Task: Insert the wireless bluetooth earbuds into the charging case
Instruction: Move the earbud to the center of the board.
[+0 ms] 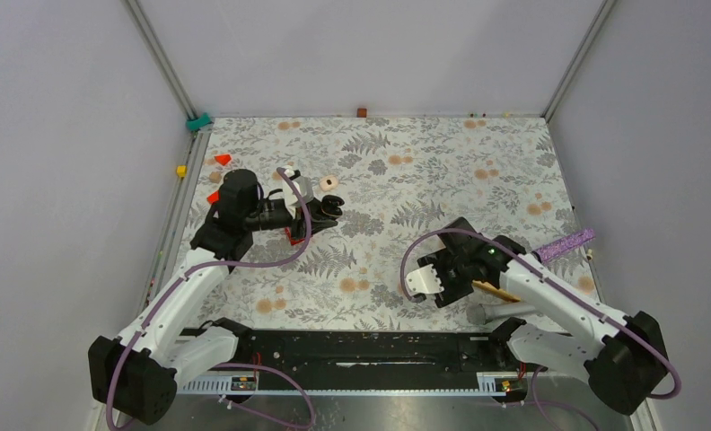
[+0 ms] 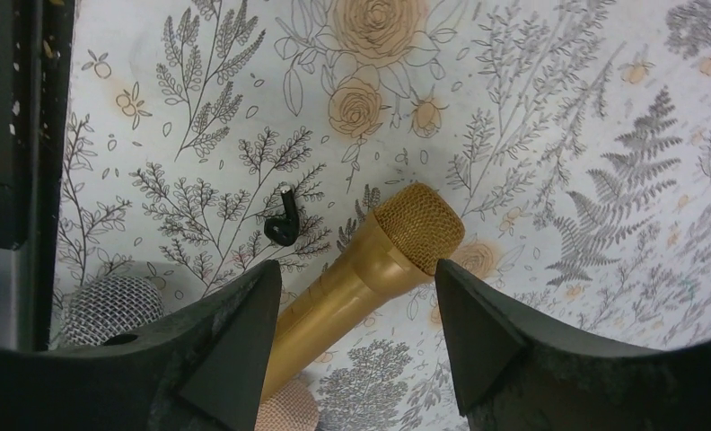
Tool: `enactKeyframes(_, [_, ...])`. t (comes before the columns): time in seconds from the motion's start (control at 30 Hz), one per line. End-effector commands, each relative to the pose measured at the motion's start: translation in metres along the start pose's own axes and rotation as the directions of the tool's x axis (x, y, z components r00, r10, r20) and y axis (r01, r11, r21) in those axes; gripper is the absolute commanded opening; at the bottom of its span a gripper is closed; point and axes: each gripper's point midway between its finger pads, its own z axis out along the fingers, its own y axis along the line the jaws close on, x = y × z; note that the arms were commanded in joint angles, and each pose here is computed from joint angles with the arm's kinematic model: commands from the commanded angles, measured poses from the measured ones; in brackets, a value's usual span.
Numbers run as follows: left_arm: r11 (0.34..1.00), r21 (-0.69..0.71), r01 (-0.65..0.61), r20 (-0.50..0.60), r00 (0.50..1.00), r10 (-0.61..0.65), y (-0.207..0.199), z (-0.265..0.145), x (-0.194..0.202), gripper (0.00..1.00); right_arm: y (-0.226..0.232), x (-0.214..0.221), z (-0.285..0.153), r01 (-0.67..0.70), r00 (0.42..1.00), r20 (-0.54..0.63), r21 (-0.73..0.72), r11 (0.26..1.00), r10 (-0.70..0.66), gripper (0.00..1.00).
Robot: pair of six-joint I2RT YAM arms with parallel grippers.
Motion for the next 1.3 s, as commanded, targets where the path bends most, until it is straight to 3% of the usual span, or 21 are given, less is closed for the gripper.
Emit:
enactKeyframes(0.0, [0.999, 0.02, -0.038, 0.035, 0.999, 0.038, -0.001, 0.0, -0.009, 0.0, -0.004, 0.002, 0.004, 0.129, 0.991, -0.024, -0.076, 0.989, -0.131, 0.71])
enactKeyframes(0.3, [0.999, 0.028, -0.04, 0.04, 0.998, 0.039, -0.003, 0.0, -0.009, 0.0, 0.007, 0.018, 0.024, 0.125, 0.985, -0.093, -0.175, 0.977, -0.143, 0.65])
enactKeyframes(0.8, [0.999, 0.03, -0.036, 0.04, 0.999, 0.035, -0.003, 0.0, -0.009, 0.0, 0.026, 0.006, 0.016, 0.179, 0.983, -0.014, -0.181, 0.967, -0.184, 0.57])
enactKeyframes(1.1, [0.999, 0.032, -0.037, 0.043, 0.998, 0.035, -0.004, -0.001, -0.011, 0.0, 0.04, 0.027, 0.03, 0.135, 0.98, -0.104, -0.29, 0.947, -0.171, 0.49])
enactKeyframes(1.27, [0.999, 0.034, -0.034, 0.043, 0.999, 0.033, -0.004, -0.001, -0.01, 0.0, 0.042, 0.027, 0.037, 0.119, 0.983, -0.1, -0.293, 0.949, -0.155, 0.5])
